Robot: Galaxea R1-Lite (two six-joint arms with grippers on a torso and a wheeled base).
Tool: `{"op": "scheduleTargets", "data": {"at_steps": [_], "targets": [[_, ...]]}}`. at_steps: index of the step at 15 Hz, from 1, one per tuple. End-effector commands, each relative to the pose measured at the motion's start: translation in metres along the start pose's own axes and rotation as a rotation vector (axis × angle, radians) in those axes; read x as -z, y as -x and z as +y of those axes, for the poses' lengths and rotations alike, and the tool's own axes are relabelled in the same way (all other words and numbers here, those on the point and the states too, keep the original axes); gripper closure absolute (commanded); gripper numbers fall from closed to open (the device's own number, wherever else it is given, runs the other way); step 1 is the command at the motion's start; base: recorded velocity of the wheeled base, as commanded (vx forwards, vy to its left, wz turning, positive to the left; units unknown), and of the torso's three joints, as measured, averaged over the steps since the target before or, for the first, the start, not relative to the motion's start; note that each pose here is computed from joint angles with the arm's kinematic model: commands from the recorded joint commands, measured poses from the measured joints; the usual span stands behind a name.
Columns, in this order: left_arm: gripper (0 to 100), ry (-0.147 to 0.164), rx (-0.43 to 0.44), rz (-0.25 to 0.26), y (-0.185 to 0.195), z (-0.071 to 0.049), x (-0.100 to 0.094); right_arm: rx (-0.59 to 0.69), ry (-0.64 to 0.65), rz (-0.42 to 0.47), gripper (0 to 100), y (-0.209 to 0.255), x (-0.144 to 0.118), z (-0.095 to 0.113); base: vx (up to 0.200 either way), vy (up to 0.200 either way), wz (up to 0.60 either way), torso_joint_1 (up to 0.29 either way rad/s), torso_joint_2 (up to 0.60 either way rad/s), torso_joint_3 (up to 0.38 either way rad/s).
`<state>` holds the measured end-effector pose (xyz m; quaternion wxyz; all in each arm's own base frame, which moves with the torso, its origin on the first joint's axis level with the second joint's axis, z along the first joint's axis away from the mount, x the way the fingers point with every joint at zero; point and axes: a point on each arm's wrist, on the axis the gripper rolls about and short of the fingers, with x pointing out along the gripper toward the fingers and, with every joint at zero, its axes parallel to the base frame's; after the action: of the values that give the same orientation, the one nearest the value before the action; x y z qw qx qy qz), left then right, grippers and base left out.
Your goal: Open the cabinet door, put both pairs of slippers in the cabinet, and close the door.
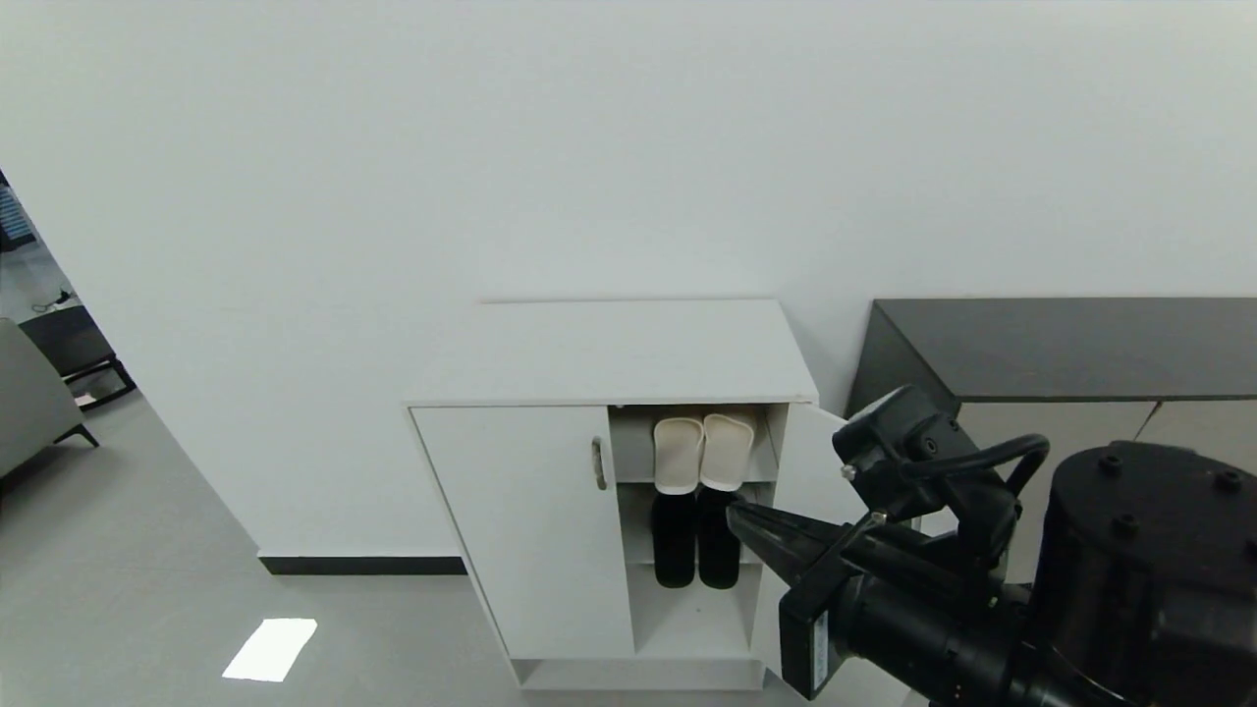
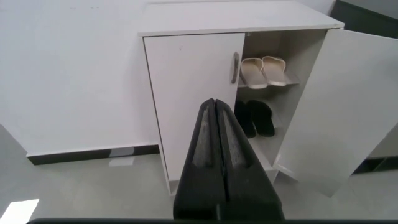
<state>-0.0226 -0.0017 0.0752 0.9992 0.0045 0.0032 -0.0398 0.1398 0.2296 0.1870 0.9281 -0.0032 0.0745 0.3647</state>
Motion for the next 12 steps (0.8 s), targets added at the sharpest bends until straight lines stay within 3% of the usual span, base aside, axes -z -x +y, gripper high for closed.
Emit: {"op": "scheduleTargets", "data": {"at_steps": [1, 8, 9, 12], "targets": [[100, 0.000, 0.000, -0.001, 0.000, 0.000, 0.000, 0.002, 0.004, 0.010, 100, -0.002, 0.003, 0.000, 0.000, 0.000, 0.00, 0.000, 0.00, 0.000], [100, 0.000, 0.000, -0.001, 0.000, 0.000, 0.000, 0.074, 0.042, 0.073, 100, -0.004, 0.008, -0.018, 0.000, 0.000, 0.00, 0.000, 0.00, 0.000], [100, 0.000, 0.000, 0.001, 0.000, 0.000, 0.000, 0.100, 0.049, 0.073, 100, -0.006, 0.007, -0.025, 0.000, 0.000, 0.00, 0.000, 0.00, 0.000], [100, 0.002, 0.000, -0.001, 0.000, 0.000, 0.000, 0.277, 0.063, 0.119, 100, -0.016, 0.011, -0.073, 0.000, 0.000, 0.00, 0.000, 0.00, 0.000]]}}
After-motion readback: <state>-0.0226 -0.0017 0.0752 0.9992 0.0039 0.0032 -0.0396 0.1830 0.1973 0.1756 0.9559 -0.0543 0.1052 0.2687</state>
